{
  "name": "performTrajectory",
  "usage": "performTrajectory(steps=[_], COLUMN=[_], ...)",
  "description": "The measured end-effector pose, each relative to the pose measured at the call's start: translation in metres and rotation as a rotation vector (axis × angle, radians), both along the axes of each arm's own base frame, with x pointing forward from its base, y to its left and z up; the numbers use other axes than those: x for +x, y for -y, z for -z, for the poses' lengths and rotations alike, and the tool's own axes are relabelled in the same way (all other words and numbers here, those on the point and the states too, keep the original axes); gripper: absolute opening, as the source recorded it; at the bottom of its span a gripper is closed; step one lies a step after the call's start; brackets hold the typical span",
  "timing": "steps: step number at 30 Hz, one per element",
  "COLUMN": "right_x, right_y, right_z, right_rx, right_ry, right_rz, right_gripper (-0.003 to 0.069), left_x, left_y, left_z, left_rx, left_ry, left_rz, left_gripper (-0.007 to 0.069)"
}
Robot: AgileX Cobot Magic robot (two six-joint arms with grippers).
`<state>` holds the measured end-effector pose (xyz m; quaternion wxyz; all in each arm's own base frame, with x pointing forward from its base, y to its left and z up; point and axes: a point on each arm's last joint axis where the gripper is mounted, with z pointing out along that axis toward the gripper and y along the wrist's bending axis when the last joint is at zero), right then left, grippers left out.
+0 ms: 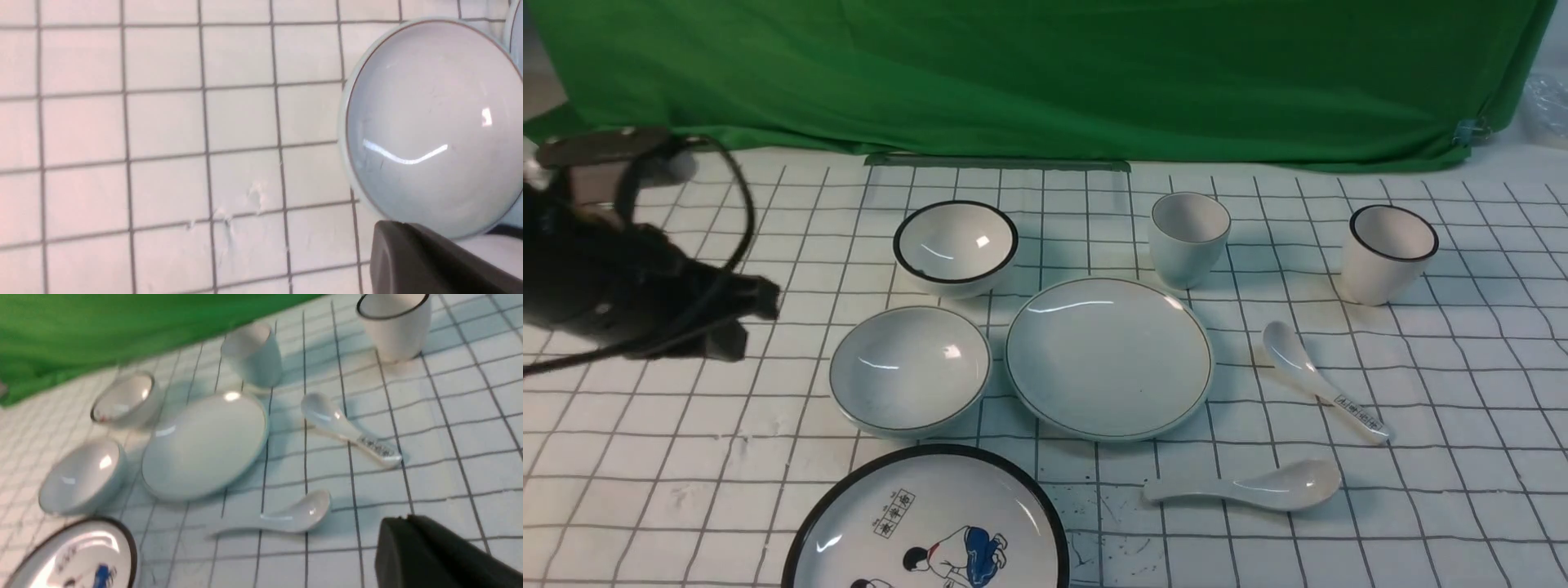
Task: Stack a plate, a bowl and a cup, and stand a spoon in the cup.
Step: Use the left arm to grab a blue rice bowl
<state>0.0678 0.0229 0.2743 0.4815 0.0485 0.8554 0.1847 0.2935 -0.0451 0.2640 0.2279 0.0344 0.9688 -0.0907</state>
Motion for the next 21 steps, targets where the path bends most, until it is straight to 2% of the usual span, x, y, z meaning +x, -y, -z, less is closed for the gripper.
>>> performTrajectory(steps=[4,6,8,13,14,15,16,18,21], right_x=[0.02,0.042,0.05,0.074,0.077,0.078,0.081,0.086,0.089], right_y=[-0.008,-0.015,-0.017,-0.022,-0.023,-0.023,-0.023,-0.024,-0.024], right_z=[-0.015,-0.018,-0.018,-0.01,-0.009,-0.009,-0.009,-0.01,-0.013], right_rx=[-0.115,-0.201,-0.216,-0.247,-0.253,-0.252,-0.253,-0.248,-0.245], right_ry=[-0.136,-0.259,-0.303,-0.381,-0.381,-0.377,-0.361,-0.32,-0.284], right_rz=[-0.09,-0.181,-0.195,-0.218,-0.22,-0.219,-0.216,-0.204,-0.196], right_gripper=[0.0036,0.0037,0.0037,0.0042,0.0046,0.0046,0.0049,0.0052,0.0054], left_x=[0.023,0.04,0.045,0.062,0.064,0.065,0.067,0.069,0.07], left_y=[0.017,0.027,0.029,0.031,0.031,0.031,0.032,0.032,0.033], left_z=[0.005,0.018,0.026,0.057,0.064,0.066,0.073,0.083,0.091], left_rx=[0.029,0.049,0.061,0.09,0.092,0.093,0.095,0.096,0.088], left_ry=[-0.018,-0.051,-0.064,-0.108,-0.119,-0.124,-0.133,-0.156,-0.178], left_rz=[0.047,0.07,0.077,0.073,0.072,0.072,0.071,0.07,0.064], left_gripper=[-0.0003,0.0014,0.0037,0.0253,0.0315,0.0335,0.04,0.0479,0.0487])
